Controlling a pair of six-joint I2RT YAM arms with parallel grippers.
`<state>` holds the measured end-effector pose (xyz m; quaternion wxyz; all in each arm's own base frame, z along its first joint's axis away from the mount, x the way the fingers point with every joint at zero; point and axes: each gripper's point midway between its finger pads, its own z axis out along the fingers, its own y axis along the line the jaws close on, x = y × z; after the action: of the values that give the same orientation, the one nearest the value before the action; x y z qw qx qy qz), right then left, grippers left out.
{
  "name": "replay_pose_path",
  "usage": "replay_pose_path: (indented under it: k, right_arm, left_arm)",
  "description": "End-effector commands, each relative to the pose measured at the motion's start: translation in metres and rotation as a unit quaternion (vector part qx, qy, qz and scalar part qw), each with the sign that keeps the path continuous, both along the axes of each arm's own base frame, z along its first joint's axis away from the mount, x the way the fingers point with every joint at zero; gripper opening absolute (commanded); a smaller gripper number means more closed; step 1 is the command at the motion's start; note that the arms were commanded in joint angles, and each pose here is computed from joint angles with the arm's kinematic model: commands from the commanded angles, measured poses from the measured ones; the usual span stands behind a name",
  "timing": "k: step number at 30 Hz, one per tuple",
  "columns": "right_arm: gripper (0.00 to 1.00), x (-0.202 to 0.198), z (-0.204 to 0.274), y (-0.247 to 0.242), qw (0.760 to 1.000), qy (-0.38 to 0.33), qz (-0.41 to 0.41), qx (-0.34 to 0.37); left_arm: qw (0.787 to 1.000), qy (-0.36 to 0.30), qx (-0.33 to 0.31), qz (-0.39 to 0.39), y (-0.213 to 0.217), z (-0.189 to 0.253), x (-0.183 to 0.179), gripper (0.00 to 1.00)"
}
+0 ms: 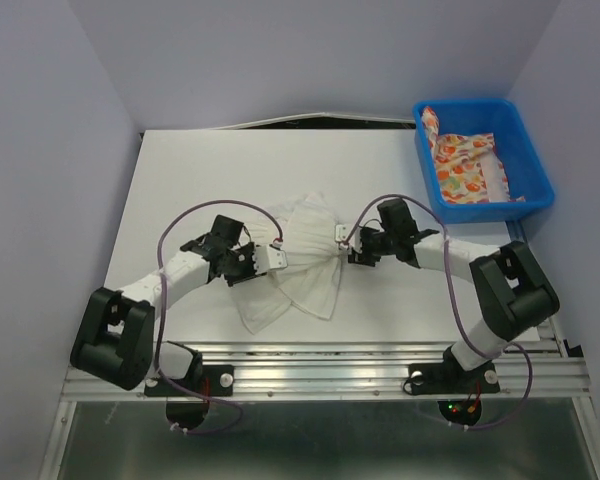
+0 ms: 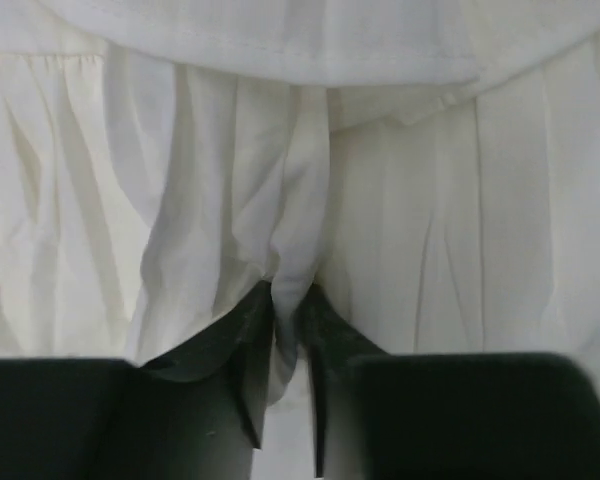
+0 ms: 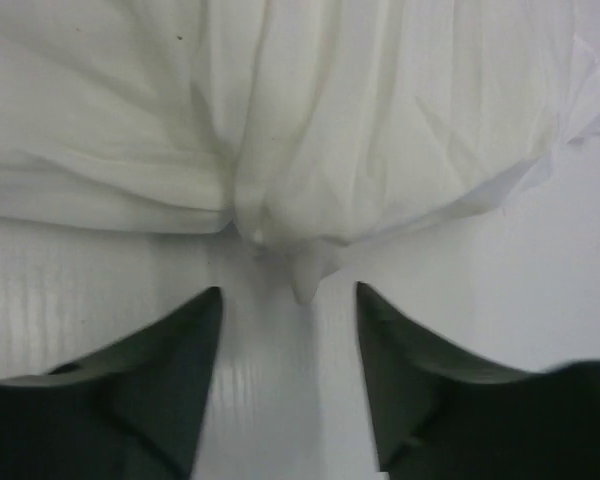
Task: Fold and stack the skirts
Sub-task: Fold the skirt
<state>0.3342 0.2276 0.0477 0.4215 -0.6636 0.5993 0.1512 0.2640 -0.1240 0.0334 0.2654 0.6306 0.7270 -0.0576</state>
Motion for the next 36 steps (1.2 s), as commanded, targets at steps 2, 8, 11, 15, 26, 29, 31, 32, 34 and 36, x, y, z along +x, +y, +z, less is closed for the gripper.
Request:
replay_pose_path:
  k: [2, 8, 11, 15, 26, 29, 31, 32, 34, 36]
  right_arm:
    - [0.83, -0.01, 0.081, -0.001, 0.998, -0.028, -0.015, 0.046]
    - [0.85, 0.036, 0.184, 0.002, 0.986, -0.055, -0.106, 0.113]
    - [0.77, 0.066, 0.192, 0.021, 0.984, -0.015, -0.121, 0.133]
    - [0.66, 0.096, 0.156, 0.06, 0.979, 0.105, -0.115, 0.134]
    - [0.59, 0.092, 0.004, 0.089, 0.96, 0.246, -0.131, 0.017]
    - [0.56, 0.059, -0.029, 0.062, 0.948, 0.281, -0.144, -0.039]
    - [0.56, 0.043, -0.028, 0.047, 0.944, 0.283, -0.159, -0.056]
    - [0.56, 0.022, -0.03, 0.036, 0.938, 0.298, -0.164, -0.066]
    - [0.55, 0.001, -0.027, 0.027, 0.929, 0.32, -0.174, -0.07]
    - [0.55, -0.025, -0.03, 0.015, 0.917, 0.346, -0.182, -0.08]
  left_arm:
    - [0.996, -0.057, -0.063, -0.01, -0.007, 0.051, -0.012, 0.59]
    - [0.987, -0.073, -0.139, 0.035, -0.013, 0.111, -0.015, 0.66]
    - [0.979, -0.065, -0.171, 0.092, -0.012, 0.122, -0.004, 0.64]
    - [0.969, 0.012, -0.182, 0.168, -0.016, 0.102, 0.018, 0.51]
    - [0.956, 0.16, -0.04, 0.243, 0.017, -0.007, 0.018, 0.11]
    - [0.957, 0.131, -0.015, 0.26, 0.03, -0.016, 0.045, 0.06]
    - [0.958, 0.108, -0.013, 0.266, 0.029, -0.019, 0.078, 0.04]
    - [0.957, 0.096, -0.017, 0.273, 0.026, -0.018, 0.105, 0.04]
    - [0.957, 0.078, -0.032, 0.276, 0.016, -0.012, 0.136, 0.04]
    - [0.955, 0.078, -0.048, 0.281, 0.006, -0.015, 0.163, 0.04]
